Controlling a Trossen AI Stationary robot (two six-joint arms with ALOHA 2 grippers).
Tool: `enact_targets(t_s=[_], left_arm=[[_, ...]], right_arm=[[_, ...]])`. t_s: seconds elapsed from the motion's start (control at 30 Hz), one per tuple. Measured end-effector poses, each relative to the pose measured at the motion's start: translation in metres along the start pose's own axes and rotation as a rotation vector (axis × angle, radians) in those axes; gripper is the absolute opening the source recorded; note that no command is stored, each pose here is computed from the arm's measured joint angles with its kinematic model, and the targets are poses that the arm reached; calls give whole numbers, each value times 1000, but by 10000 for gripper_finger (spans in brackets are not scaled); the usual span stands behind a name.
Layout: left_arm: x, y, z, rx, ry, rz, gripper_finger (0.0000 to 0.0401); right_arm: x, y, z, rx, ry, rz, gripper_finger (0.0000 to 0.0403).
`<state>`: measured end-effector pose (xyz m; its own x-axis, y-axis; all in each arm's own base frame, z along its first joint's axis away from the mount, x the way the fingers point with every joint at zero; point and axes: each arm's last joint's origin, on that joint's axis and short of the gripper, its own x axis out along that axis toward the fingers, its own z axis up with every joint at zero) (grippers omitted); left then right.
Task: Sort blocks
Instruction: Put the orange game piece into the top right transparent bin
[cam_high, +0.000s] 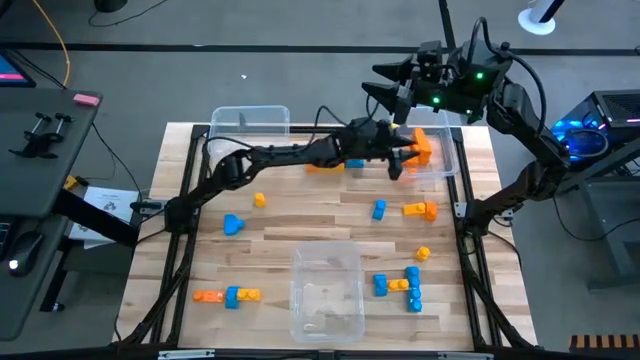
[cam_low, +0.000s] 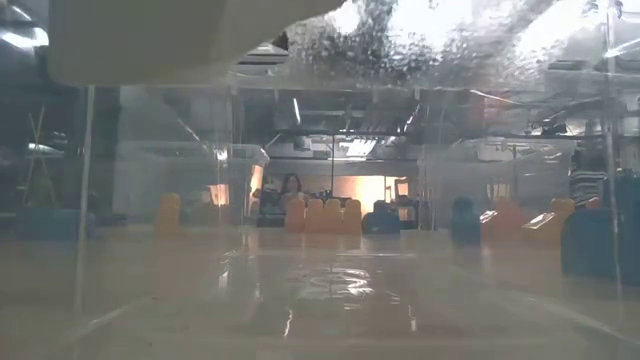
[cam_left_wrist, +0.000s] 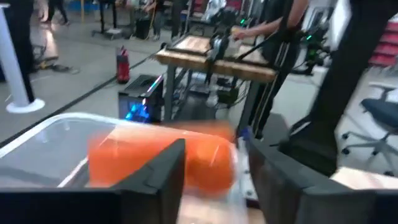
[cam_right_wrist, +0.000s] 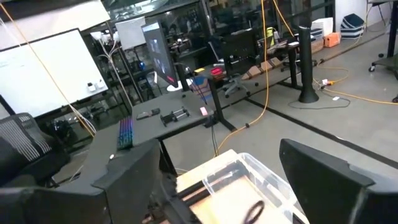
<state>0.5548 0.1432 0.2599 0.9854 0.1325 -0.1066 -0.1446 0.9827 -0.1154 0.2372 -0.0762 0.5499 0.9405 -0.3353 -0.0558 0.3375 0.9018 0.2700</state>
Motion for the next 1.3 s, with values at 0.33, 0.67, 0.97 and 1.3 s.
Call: enact_targets(t_s=[0.33, 0.67, 0.97, 1.3], left_arm=[[-45, 12, 65, -74, 211, -50, 250], [-146, -56, 112, -84, 622, -353, 246], [-234, -134, 98, -78, 461, -108, 246], [-370, -162, 2, -234, 856, -12, 246]], right_arm=[[0, 1, 0, -57, 5, 21, 330], [-17, 4, 1, -157, 45, 131, 330], [-35, 2, -7, -191, 166, 139, 330], [-26, -1, -17, -174, 252, 125, 330]])
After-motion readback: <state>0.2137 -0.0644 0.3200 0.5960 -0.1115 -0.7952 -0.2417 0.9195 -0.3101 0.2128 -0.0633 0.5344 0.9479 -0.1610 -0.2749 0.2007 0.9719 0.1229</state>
